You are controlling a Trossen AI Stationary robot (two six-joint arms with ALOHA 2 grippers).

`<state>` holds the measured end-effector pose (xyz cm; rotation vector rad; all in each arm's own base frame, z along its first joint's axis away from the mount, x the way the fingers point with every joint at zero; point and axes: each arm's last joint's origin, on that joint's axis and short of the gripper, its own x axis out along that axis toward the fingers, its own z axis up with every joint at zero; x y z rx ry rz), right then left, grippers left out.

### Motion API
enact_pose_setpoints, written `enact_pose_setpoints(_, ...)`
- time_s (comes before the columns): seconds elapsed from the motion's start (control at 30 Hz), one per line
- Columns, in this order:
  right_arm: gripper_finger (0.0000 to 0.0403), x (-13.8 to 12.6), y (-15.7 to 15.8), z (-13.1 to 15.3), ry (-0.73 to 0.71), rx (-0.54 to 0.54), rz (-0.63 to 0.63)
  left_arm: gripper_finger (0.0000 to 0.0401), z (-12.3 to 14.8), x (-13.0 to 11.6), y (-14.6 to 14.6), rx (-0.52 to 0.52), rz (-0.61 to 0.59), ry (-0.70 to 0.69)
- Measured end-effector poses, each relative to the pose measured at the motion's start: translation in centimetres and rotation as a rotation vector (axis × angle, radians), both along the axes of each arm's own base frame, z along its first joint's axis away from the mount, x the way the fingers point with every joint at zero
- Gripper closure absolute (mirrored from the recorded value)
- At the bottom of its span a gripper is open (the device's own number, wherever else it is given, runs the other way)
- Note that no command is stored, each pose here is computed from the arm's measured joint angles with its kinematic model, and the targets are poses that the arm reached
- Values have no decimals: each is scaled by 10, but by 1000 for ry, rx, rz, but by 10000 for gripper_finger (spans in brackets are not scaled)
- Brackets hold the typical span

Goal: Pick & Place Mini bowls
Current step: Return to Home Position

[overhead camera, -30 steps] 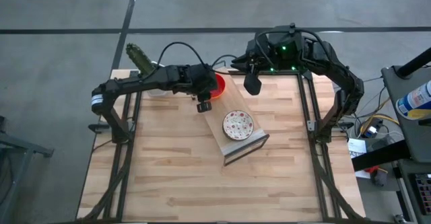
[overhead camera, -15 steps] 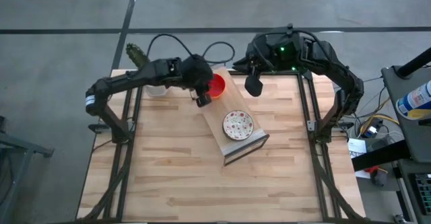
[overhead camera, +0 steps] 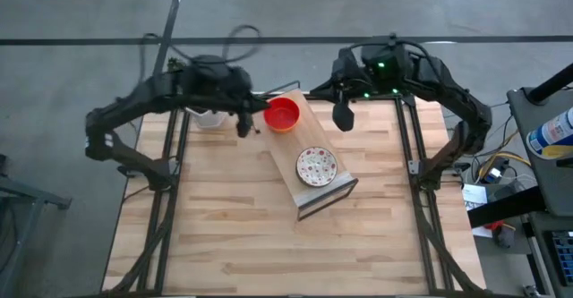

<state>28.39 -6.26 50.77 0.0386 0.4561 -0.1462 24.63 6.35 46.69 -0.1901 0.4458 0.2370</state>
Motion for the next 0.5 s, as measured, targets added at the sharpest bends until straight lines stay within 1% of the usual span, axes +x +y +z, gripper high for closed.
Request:
enact_pose_setpoints(0.13,394,-13,4,-5,-96,-6,40,401,26,-28,-11,-22,-88,-169)
enact_pose_setpoints(0.27,394,-28,8,-23,-176,-23,43,401,43,-53,-20,-28,-153,-290)
enact_pose_setpoints(0.33,394,-37,10,-34,-224,-38,44,401,46,-64,-23,-31,-172,-320)
enact_pose_setpoints(0.43,394,-51,11,-51,-243,-53,41,401,45,-76,-27,-36,-210,-340)
enact_pose_setpoints(0.5,394,-62,13,-63,-232,-18,26,401,41,-83,-29,-39,-208,-343)
